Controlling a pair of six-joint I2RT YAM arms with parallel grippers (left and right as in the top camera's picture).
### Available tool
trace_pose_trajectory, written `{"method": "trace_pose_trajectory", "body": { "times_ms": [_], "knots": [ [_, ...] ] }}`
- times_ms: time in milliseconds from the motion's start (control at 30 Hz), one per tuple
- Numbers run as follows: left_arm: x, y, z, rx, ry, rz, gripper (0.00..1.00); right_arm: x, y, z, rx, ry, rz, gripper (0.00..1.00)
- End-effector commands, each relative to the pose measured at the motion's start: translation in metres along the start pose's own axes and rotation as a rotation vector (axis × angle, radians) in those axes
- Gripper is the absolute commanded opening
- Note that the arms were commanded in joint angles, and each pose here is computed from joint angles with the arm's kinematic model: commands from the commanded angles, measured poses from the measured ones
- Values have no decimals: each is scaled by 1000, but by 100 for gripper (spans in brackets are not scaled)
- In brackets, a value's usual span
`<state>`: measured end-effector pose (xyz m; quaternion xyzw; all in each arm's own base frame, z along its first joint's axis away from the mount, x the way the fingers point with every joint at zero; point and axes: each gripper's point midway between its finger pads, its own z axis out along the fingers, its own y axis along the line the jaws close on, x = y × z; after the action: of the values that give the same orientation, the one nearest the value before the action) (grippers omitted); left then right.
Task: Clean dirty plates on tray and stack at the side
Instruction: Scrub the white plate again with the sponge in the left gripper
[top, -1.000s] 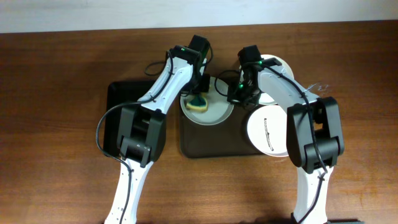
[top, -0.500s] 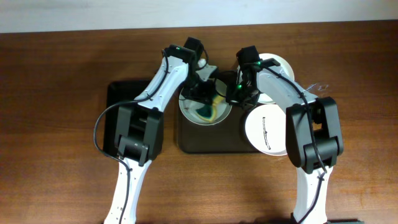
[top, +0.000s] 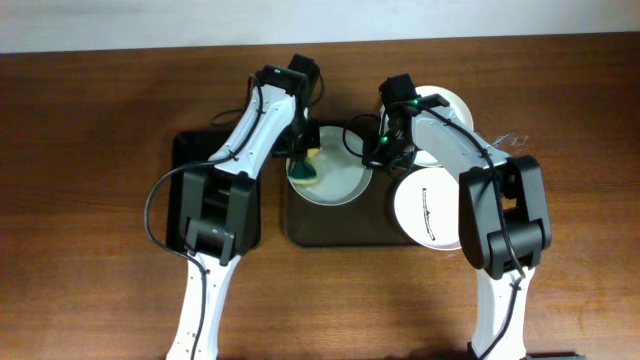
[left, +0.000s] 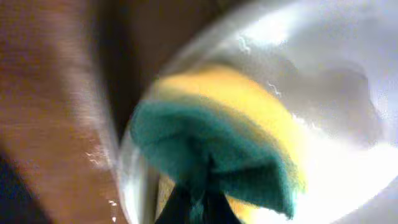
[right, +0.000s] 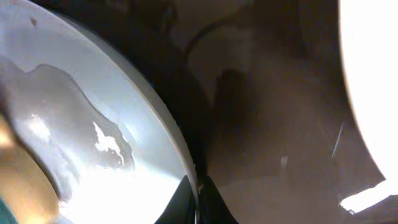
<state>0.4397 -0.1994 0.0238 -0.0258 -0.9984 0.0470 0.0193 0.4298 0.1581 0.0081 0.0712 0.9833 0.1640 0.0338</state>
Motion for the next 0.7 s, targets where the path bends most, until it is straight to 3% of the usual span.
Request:
{"method": "trace_pose_trajectory", "body": {
  "times_ms": [0, 67, 167, 267, 333, 400, 467, 533, 667],
  "knots": [
    [37, -60, -4, 275, 114, 362, 0, 9, -17, 15, 52, 36, 26, 4],
    [40, -71, -5, 308, 109, 408, 0, 9, -17, 15, 52, 37, 27, 4],
    [7, -78, -5, 316, -29, 409, 0, 9, -17, 15, 52, 37, 27, 4],
    [-51, -43, -4, 83, -237, 199, 0, 10, -17, 15, 53, 37, 26, 4],
    [-67, -10, -9, -99, -320, 47, 0, 10, -17, 15, 52, 37, 26, 4],
    [-65, 17, -12, -233, -342, -81, 0, 10, -17, 15, 52, 37, 22, 4],
    [-43, 26, -6, -264, -259, -148, 0, 9, -17, 15, 52, 37, 22, 4],
    [-18, 13, 1, -201, -139, -117, 0, 9, -17, 15, 52, 36, 22, 4],
    [24, -69, 0, 272, 62, 282, 0, 10, -16, 15, 51, 37, 22, 4]
  ]
}}
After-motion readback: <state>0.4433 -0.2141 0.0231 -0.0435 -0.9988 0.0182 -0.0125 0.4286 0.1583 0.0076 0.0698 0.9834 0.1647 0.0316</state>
